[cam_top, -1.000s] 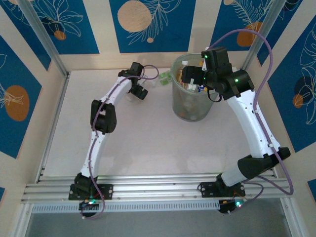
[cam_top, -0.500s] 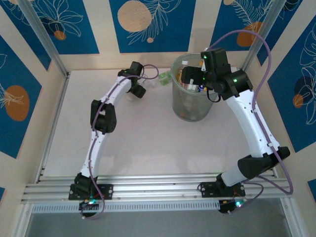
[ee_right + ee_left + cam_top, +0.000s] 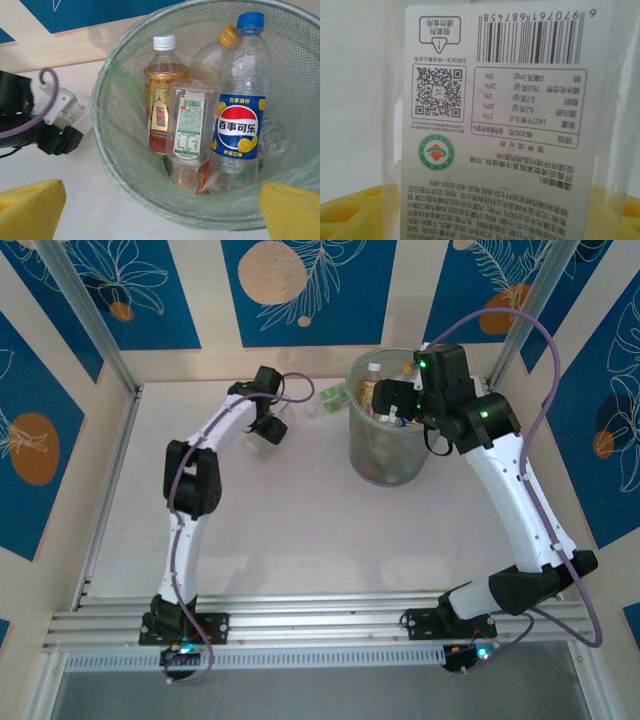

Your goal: Put the plastic bottles in the bin

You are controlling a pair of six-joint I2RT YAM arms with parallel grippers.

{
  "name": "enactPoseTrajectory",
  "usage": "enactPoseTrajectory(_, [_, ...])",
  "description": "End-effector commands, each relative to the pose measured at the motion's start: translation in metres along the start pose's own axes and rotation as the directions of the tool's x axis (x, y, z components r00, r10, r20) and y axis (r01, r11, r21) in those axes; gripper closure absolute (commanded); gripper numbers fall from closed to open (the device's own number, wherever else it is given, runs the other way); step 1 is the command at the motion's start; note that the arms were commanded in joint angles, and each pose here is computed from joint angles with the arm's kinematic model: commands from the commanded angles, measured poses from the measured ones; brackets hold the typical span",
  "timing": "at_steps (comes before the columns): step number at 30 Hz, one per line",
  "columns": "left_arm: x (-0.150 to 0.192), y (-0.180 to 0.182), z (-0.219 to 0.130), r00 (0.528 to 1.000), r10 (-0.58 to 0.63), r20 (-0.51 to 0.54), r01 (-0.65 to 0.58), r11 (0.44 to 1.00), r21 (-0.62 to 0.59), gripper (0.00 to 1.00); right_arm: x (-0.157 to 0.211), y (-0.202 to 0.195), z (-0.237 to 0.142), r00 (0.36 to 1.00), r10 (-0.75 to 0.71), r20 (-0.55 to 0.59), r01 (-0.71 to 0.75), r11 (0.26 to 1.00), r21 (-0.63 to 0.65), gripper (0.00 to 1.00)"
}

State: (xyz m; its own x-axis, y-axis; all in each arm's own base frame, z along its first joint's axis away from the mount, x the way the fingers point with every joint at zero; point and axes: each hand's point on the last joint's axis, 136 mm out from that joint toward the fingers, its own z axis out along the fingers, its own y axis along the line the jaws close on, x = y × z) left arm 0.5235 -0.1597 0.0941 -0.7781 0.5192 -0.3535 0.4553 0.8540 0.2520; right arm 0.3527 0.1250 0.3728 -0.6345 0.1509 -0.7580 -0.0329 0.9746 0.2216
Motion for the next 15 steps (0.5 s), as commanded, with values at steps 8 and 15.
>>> enactPoseTrajectory(8, [-0.026,0.025,-0.134,0.931,-0.103,0.349,0.12,0.992,-0.026,0.31,-0.003,0.003,-0.013,0.997,0.048,0.056,-0.046,0.998,-0.041,0.01])
enactPoseTrajectory(15, [-0.044,0.002,-0.217,0.822,-0.003,0.57,0.038,0.998,-0.05,0.31,-0.007,0.018,-0.026,0.996,0.054,0.068,-0.045,0.99,-0.134,0.01])
